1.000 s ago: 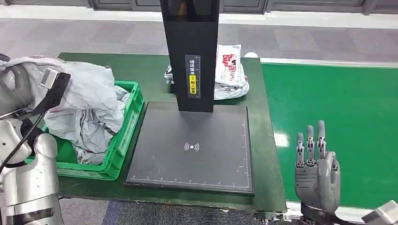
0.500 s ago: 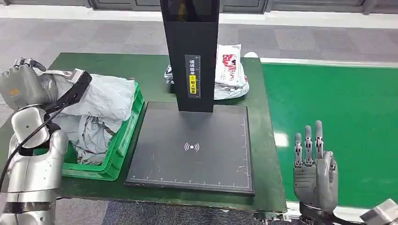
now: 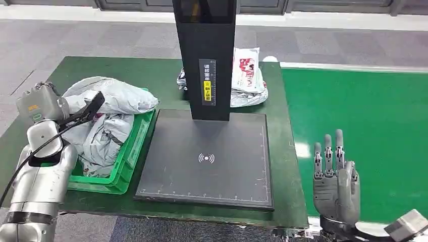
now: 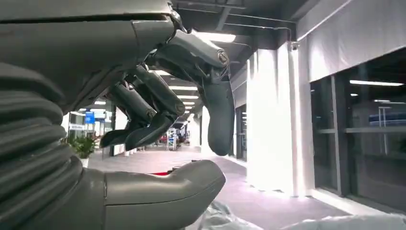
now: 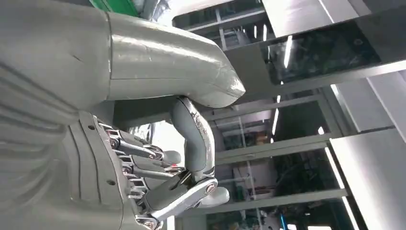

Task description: Moved the parcel from conveyor to table for the left to box.

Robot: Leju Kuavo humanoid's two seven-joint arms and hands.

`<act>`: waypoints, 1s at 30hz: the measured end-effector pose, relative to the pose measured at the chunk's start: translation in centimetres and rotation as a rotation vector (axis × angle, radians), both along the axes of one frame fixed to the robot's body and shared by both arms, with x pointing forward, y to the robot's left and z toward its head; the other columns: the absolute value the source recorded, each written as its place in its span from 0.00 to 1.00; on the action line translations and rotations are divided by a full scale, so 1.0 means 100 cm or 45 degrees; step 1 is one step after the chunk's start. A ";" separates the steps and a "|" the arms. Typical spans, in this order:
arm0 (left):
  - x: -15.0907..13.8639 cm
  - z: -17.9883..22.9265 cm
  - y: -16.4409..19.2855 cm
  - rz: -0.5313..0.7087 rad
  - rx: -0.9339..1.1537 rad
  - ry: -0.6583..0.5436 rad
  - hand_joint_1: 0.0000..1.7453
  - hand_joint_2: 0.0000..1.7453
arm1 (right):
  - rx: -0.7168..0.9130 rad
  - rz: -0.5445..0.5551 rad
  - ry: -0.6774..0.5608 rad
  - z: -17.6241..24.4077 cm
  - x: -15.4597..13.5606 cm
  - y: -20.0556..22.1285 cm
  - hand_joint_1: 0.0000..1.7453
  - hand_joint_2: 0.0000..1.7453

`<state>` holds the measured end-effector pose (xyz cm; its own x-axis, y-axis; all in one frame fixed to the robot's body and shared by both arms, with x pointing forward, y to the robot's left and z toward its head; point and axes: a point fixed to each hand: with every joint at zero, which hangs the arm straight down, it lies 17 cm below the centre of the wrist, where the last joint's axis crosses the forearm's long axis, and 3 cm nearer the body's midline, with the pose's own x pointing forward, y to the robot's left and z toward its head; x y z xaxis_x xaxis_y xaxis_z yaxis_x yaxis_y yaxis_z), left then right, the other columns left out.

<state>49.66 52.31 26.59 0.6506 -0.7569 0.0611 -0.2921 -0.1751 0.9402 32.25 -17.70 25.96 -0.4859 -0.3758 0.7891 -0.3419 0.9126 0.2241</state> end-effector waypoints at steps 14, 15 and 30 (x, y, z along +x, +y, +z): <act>-0.005 -0.132 0.004 0.002 -0.092 0.507 0.00 0.00 | -0.005 0.027 0.009 -0.001 0.011 0.005 0.00 1.00; -0.006 -0.136 0.003 0.001 -0.096 0.510 0.00 0.00 | -0.006 0.025 0.011 -0.001 0.011 0.005 0.00 1.00; -0.039 0.031 -0.099 -0.380 0.071 -0.503 0.00 0.00 | -0.012 -0.017 0.051 -0.011 0.005 -0.004 0.00 1.00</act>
<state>45.79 42.36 29.66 0.3404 -0.9157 0.2136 -0.6694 -0.0764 0.7389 32.74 -18.11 24.84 -0.4585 -0.3618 0.8117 -0.3205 0.9192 0.2287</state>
